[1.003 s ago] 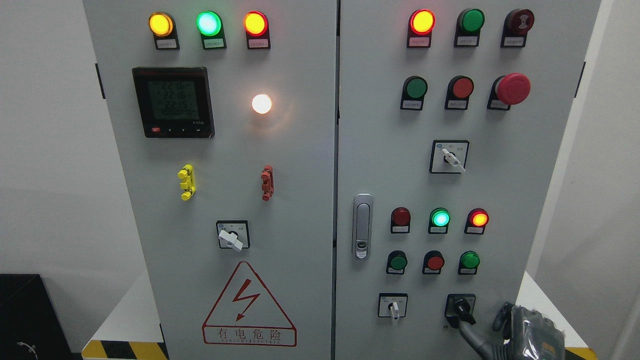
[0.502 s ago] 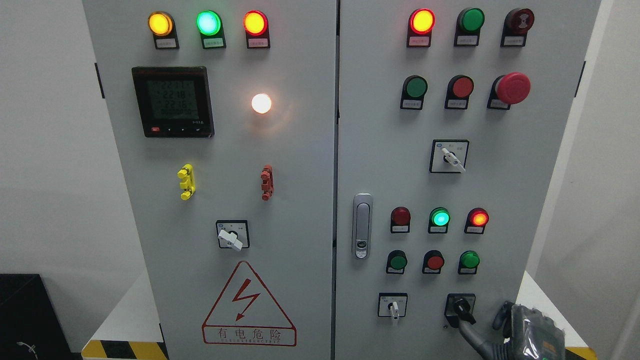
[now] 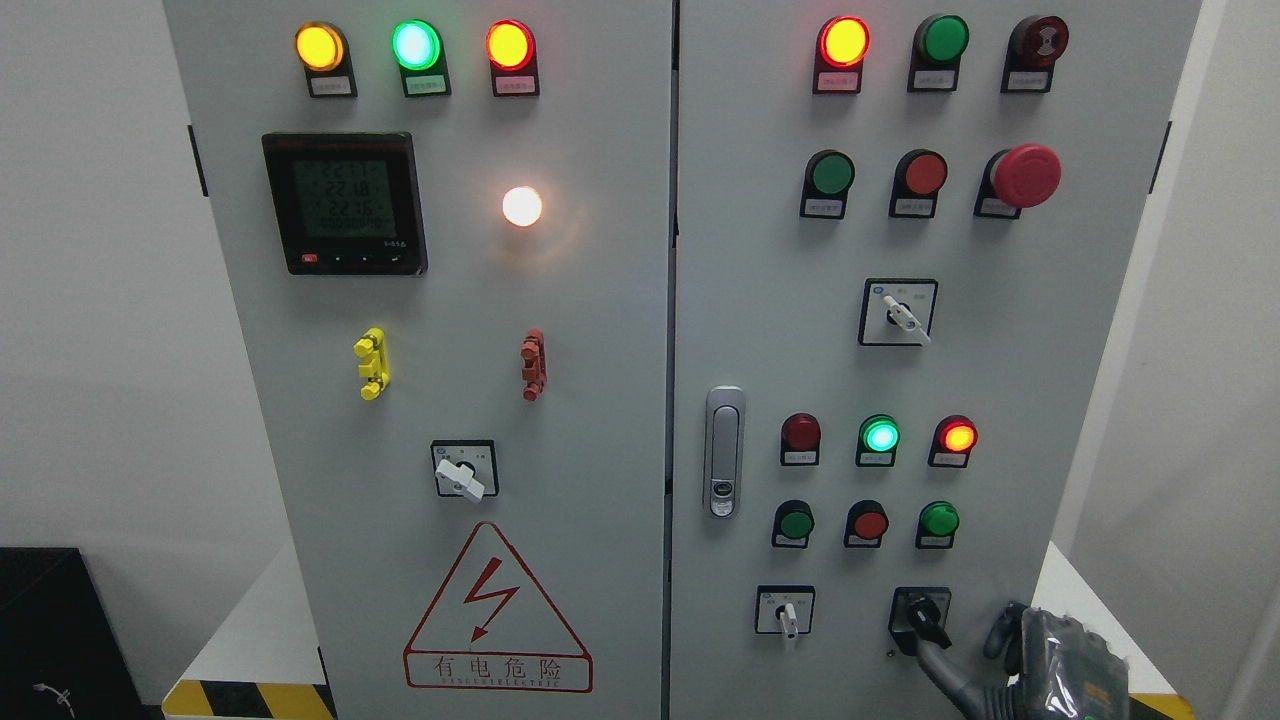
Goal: Flip black knob to close circuit
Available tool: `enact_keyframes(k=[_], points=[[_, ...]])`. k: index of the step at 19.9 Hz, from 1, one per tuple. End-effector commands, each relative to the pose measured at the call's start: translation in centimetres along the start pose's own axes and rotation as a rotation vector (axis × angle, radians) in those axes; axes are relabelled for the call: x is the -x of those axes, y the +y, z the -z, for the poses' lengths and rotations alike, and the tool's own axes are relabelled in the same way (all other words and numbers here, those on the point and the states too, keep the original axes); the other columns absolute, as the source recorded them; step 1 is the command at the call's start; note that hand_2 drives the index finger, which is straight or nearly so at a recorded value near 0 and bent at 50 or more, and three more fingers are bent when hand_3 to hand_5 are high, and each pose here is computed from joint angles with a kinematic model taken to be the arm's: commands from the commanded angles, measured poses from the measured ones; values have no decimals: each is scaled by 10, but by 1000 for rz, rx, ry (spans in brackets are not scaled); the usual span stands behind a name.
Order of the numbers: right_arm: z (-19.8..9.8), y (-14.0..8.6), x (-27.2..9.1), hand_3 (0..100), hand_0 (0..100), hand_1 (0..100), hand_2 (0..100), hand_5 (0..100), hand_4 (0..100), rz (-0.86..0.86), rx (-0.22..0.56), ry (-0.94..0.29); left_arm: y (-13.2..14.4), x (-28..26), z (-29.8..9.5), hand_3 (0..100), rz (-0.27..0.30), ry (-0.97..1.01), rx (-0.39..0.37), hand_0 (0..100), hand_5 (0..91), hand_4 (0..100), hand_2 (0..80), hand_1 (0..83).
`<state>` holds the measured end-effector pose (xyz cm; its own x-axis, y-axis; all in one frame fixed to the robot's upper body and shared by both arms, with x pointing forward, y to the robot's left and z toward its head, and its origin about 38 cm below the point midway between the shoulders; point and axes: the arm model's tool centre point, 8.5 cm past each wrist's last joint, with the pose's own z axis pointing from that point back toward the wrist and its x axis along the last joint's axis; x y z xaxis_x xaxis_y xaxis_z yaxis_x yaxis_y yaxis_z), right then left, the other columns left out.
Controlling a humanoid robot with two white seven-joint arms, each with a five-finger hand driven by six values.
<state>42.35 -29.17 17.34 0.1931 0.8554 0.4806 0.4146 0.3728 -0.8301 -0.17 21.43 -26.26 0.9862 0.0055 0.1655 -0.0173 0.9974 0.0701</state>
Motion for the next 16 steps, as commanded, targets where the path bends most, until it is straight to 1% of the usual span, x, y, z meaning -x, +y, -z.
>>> enact_keyframes(k=[1, 9, 16], points=[[-7, 10, -15, 899, 0, 302, 740, 736, 718, -2, -30, -48, -1, 7, -2, 0, 42, 20, 8, 0, 0, 0, 0, 0], [-15, 22, -26, 899, 0, 301, 739, 736, 718, -7, -61, -89, -1, 7, -2, 0, 42, 19, 8, 0, 0, 0, 0, 0], [-22, 22, -26, 899, 0, 301, 736, 737, 718, -8, -60, -104, -1, 7, -2, 0, 42, 19, 8, 0, 0, 0, 0, 0]])
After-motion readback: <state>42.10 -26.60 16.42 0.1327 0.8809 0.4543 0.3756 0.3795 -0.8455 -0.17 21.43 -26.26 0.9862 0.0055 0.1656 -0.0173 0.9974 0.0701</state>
